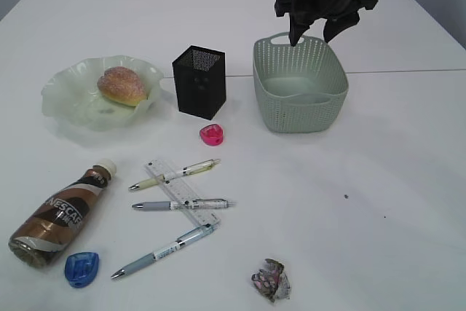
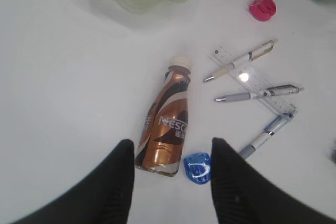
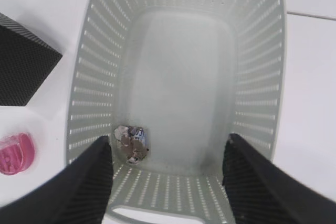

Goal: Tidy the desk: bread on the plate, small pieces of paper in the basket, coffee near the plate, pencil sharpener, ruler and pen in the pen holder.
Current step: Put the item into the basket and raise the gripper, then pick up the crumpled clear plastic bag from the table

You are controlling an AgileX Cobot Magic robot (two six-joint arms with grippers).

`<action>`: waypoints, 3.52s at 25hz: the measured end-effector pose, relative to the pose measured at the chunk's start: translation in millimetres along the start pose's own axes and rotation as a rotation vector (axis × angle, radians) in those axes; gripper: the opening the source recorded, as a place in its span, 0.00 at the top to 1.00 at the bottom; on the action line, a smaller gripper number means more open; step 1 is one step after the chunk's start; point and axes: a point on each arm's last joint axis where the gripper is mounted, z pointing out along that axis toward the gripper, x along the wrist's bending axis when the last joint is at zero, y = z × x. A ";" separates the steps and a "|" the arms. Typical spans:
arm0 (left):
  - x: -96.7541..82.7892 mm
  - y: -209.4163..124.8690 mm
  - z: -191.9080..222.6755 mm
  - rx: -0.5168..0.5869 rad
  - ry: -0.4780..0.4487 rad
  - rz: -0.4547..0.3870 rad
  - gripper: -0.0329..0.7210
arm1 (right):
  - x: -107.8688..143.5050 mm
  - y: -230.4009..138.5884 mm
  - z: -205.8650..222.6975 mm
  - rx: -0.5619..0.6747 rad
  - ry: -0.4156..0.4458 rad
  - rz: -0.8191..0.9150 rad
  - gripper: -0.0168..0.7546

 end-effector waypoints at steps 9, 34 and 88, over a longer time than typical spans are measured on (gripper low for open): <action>0.0 -3.6 -0.1 0.040 0.000 -0.001 0.49 | 9.9 -9.0 -43.2 0.001 0.084 0.019 0.34; 0.7 -15.4 -1.3 0.170 0.007 -0.001 0.49 | 118.1 -194.9 -113.4 0.378 0.228 -0.270 0.34; 1.6 -17.6 -1.8 0.195 0.018 0.004 0.49 | 134.6 -251.4 40.0 0.605 0.226 -0.211 0.34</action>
